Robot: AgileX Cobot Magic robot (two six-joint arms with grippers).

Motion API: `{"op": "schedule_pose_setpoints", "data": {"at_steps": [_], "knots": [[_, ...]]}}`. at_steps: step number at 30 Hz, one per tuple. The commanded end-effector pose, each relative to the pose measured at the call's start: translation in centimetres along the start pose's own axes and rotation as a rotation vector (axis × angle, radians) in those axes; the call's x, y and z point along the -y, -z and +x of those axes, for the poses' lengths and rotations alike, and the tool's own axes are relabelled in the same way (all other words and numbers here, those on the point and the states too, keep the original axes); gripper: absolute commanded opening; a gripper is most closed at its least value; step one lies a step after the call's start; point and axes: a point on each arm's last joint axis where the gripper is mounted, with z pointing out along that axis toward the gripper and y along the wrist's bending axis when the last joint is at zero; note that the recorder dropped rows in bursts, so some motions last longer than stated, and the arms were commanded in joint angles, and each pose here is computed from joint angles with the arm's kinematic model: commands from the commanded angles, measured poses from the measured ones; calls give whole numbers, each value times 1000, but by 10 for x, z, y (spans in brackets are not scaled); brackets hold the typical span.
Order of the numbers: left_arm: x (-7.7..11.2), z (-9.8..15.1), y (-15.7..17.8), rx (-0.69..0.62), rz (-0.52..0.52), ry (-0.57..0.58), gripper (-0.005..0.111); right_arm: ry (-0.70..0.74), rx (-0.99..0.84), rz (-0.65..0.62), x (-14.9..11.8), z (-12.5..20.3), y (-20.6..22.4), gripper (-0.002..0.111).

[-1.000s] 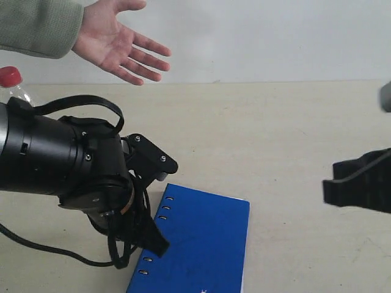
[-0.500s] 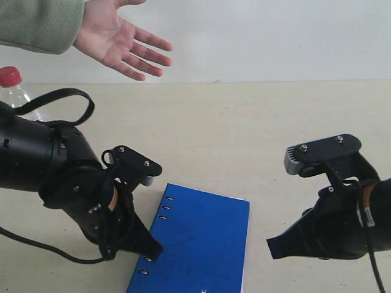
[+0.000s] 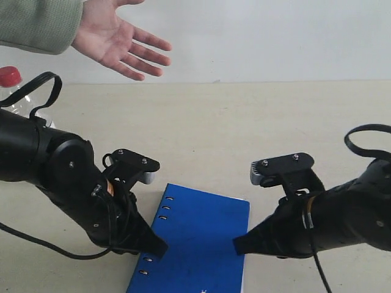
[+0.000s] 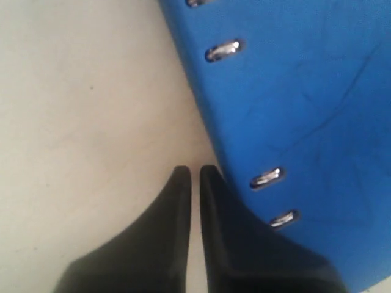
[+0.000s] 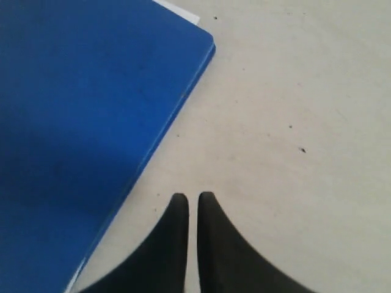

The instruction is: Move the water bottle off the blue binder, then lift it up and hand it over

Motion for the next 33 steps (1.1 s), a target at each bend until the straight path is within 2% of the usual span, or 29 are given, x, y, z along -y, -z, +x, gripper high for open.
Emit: {"op": "schedule_pose_setpoints", "data": {"at_steps": [1,4,6,10,13,18,21,26,29,30,33], "knots": [[0,6,-2,-24,8,14,4,5,15,-10,-5,-12,-15,0],[-1,10,-3,-36,7,17,4,5,44,-23,-8,-21,-23,1],[-1,11,-4,-37,9,24,4,5,55,-27,-10,-26,-26,7],[-1,9,-4,-18,9,29,4,0,44,-21,-13,-34,-29,36],[-1,7,-4,5,10,39,4,-7,47,-20,-15,-42,-28,46],[-1,6,-4,14,9,40,4,-3,74,-27,-19,-55,-25,43],[-1,7,-4,7,10,40,4,52,29,3,-18,-64,-20,41],[-1,7,-4,8,10,32,4,-6,-24,4,8,-85,-10,41],[-1,7,-4,8,10,25,4,-102,-44,-140,27,-92,-4,41],[-1,7,-4,8,10,16,4,-86,-43,-231,35,-92,-2,41],[-1,7,-4,12,10,13,4,-166,4,-589,44,-88,3,41]]}}
